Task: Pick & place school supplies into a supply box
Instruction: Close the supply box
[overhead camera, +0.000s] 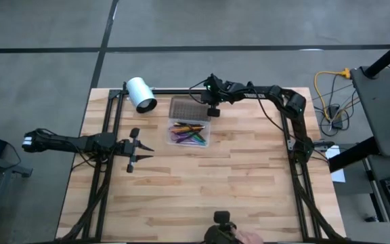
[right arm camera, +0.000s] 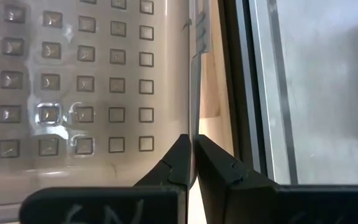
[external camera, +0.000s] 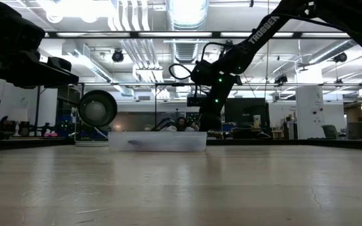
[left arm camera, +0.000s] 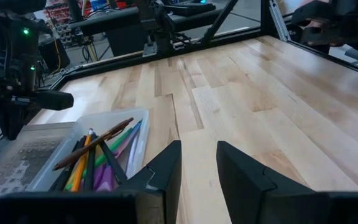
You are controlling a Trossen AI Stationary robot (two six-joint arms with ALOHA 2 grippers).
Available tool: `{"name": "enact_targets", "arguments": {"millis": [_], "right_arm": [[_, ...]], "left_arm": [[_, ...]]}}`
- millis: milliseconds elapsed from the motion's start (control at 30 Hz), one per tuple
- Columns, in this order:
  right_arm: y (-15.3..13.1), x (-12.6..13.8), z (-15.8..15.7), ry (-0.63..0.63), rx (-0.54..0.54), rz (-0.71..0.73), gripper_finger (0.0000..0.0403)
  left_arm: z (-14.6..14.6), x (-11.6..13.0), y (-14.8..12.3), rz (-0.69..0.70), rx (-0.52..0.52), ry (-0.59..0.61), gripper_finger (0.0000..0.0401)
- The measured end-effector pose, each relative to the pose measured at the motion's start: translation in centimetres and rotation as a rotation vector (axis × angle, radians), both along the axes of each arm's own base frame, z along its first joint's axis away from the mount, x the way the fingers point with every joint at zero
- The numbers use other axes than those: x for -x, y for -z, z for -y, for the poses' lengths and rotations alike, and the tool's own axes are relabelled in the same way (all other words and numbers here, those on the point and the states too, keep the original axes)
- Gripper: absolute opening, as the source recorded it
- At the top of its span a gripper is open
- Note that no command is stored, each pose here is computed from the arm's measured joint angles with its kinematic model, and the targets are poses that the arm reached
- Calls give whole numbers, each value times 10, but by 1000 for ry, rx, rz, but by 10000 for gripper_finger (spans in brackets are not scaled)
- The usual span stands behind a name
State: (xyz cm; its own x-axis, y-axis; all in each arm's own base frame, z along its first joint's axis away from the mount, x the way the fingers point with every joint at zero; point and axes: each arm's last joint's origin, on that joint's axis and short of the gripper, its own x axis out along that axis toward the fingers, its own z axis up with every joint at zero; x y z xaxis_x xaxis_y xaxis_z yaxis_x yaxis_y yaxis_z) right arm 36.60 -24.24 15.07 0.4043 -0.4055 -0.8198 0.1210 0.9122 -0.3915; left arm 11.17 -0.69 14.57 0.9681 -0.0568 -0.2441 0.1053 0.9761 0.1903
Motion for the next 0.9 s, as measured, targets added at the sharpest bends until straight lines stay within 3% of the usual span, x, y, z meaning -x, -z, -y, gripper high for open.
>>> {"name": "enact_targets", "arguments": {"millis": [567, 900], "right_arm": [[-10, -13, -29, 21, 90, -46, 8], [-30, -22, -62, 15, 134, -24, 8]], "left_arm": [[0, 0, 0, 0, 0, 0, 86], [0, 0, 0, 1, 0, 0, 86]]}}
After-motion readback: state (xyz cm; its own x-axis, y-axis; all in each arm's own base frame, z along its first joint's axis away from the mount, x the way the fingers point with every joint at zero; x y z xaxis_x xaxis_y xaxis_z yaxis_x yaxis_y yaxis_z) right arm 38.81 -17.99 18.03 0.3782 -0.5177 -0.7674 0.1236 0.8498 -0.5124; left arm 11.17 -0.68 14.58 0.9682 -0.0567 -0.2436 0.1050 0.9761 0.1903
